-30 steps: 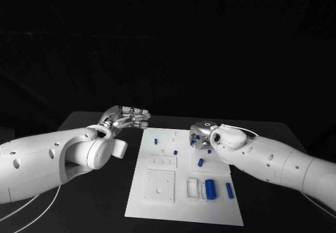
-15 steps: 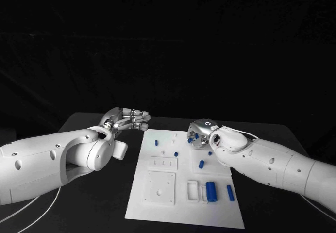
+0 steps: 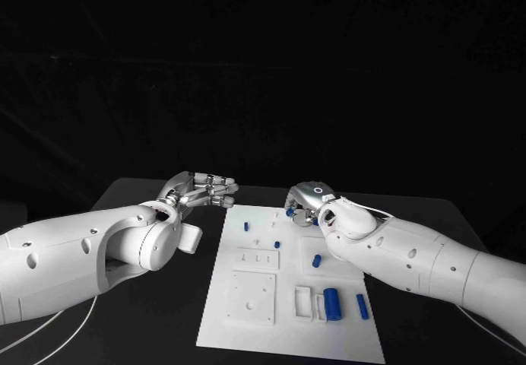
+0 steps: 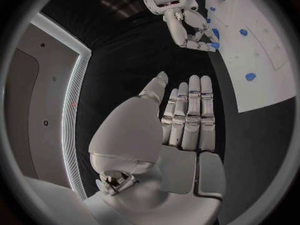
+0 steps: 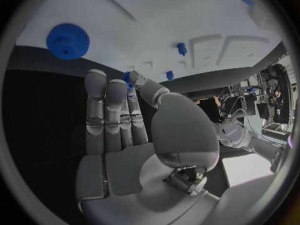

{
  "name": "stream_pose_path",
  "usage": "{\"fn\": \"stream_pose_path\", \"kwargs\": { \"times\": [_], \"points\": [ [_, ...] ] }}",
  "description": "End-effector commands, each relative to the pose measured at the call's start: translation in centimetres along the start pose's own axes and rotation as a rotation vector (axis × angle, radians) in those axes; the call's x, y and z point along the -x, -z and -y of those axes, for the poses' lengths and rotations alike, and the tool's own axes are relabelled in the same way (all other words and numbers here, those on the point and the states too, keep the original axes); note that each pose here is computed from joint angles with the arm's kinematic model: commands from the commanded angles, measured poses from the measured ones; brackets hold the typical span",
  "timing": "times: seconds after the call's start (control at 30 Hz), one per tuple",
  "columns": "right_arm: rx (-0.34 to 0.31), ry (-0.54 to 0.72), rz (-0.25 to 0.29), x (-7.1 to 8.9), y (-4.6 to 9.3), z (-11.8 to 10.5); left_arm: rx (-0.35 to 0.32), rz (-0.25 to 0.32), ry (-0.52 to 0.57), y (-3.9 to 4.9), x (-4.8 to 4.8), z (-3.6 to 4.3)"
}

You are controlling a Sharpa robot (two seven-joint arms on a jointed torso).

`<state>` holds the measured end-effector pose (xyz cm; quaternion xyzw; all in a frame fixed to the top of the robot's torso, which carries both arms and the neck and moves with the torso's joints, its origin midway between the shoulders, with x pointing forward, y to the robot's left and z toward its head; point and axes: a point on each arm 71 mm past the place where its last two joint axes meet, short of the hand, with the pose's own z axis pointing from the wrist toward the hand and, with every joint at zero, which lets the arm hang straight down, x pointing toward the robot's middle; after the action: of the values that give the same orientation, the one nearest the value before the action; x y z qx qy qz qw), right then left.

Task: Assemble the parts on the task board

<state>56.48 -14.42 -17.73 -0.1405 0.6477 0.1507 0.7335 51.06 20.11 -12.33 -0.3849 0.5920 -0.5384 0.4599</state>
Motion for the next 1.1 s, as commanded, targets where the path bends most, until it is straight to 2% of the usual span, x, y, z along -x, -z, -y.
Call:
{"fn": "stream_pose_path", "kwargs": {
  "times": [0.03,0.5,1.1],
  "points": [
    [-0.019,0.034,0.056,0.3,-0.4,-0.2,-0.010,-0.016,0.000,-0.09,-0.42,0.25],
    [-0.022,0.055,0.055,-0.1,-1.5,-1.1,-0.021,-0.027,-0.001,-0.35,-0.94,0.72],
    [-0.029,0.073,0.026,-0.7,-1.9,-1.2,-0.036,-0.037,-0.006,-0.45,-1.20,1.47]
  ]
}}
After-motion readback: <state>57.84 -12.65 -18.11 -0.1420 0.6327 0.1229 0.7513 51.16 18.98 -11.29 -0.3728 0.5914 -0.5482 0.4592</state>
